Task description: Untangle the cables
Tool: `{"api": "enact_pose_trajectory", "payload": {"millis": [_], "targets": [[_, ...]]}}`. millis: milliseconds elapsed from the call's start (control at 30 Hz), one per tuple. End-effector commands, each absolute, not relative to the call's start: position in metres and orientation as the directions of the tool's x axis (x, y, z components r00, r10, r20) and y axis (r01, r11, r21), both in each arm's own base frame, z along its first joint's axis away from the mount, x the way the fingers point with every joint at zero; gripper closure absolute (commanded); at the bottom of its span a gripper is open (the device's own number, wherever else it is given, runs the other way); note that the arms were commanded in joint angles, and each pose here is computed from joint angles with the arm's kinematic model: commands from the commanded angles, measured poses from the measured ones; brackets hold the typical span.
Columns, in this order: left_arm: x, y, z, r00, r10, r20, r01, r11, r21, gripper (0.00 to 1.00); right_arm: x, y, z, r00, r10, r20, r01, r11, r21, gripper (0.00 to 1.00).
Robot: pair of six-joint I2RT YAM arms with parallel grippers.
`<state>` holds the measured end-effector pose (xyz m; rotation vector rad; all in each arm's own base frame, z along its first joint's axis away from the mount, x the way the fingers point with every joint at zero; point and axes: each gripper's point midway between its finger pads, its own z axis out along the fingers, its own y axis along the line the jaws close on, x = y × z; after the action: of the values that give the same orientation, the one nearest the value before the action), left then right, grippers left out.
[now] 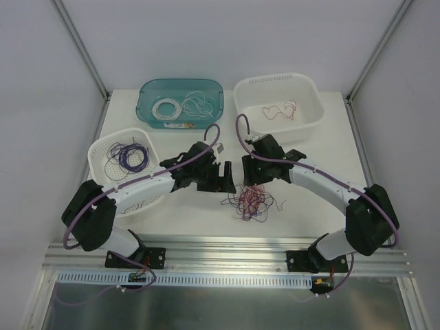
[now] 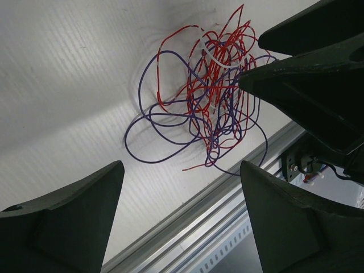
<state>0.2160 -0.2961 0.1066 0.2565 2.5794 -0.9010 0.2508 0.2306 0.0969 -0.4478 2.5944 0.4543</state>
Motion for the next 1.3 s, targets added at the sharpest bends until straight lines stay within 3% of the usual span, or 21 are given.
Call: {"api": "enact_pose_trajectory", "payload": {"millis": [0, 667, 733, 967, 1267], "targets": [[0.222, -0.318, 0.115, -0.904, 0.023, -0.426, 0.298, 0.749, -0.592, 0.17, 0.256, 0.238, 0.098, -0.827, -0.259, -0.499, -0.418, 0.878, 0.236, 0.53], [0.213, -0.32, 0.101, -0.911, 0.07, -0.407, 0.318, 0.748, -0.582, 0.2, 0.267, 0.248, 0.061, -0.836, -0.281, -0.471, -0.425, 0.875, 0.233, 0.85], [0.213, -0.32, 0.101, -0.909, 0.073, -0.409, 0.322, 0.746, -0.583, 0.2, 0.266, 0.248, 0.061, -0.837, -0.283, -0.469, -0.427, 0.873, 0.235, 0.85], [0.214, -0.318, 0.1, -0.903, 0.085, -0.421, 0.337, 0.748, -0.572, 0.2, 0.263, 0.255, 0.063, -0.824, -0.309, -0.474, -0.461, 0.852, 0.246, 0.7], [0.212, -0.309, 0.106, -0.876, 0.098, -0.472, 0.378, 0.748, -0.546, 0.19, 0.266, 0.253, 0.054, -0.788, -0.41, -0.458, -0.515, 0.847, 0.129, 0.69]]}}
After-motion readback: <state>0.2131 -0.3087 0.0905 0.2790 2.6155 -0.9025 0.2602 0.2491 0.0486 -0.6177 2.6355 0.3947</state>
